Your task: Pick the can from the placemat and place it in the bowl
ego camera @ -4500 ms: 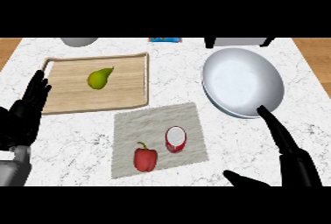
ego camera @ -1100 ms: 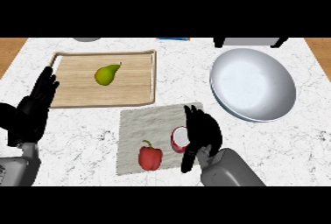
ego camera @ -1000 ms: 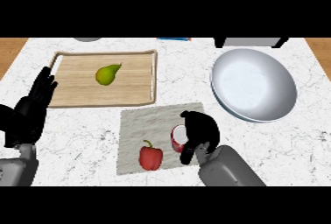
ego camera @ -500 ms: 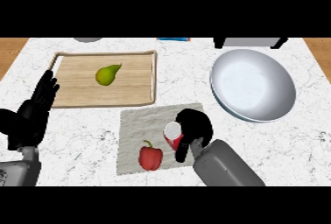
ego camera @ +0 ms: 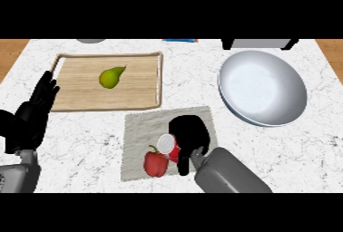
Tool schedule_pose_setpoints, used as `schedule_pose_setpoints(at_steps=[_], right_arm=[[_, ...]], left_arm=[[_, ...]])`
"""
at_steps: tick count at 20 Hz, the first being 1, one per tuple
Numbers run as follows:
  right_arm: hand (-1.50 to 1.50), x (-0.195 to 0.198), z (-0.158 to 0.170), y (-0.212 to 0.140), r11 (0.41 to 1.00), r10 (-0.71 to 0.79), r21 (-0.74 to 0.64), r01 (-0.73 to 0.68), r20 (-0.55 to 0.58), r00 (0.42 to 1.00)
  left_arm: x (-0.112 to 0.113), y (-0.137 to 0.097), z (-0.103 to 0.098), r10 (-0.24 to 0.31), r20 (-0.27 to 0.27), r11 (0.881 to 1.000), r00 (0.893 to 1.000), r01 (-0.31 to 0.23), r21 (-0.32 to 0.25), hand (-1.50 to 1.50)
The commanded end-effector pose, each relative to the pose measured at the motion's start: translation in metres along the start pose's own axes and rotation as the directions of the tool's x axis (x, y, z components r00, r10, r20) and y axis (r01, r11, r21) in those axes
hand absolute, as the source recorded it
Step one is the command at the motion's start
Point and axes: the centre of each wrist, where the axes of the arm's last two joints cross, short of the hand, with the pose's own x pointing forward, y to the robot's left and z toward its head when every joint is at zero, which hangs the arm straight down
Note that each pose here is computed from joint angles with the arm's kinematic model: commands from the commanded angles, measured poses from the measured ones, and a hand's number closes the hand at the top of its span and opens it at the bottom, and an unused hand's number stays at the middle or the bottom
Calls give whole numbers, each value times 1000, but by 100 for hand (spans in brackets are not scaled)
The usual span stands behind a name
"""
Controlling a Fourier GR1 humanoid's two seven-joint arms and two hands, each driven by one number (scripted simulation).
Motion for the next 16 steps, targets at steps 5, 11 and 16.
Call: schedule_pose_setpoints(at_steps=[5, 11, 16], right_arm=[[150, 5, 40, -26, 979, 109, -183, -89, 106, 988], [150, 25, 88, -79, 857, 97, -514, -45, 74, 993], [150, 19, 135, -129, 707, -44, -698, 113, 117, 992]], left_arm=[[7, -4, -11, 17, -11, 1000, 1000, -17, 17, 0], [1, -5, -1, 1, -8, 1000, 1000, -1, 5, 0], [0, 9, 4, 6, -10, 1000, 1000, -6, 19, 0]])
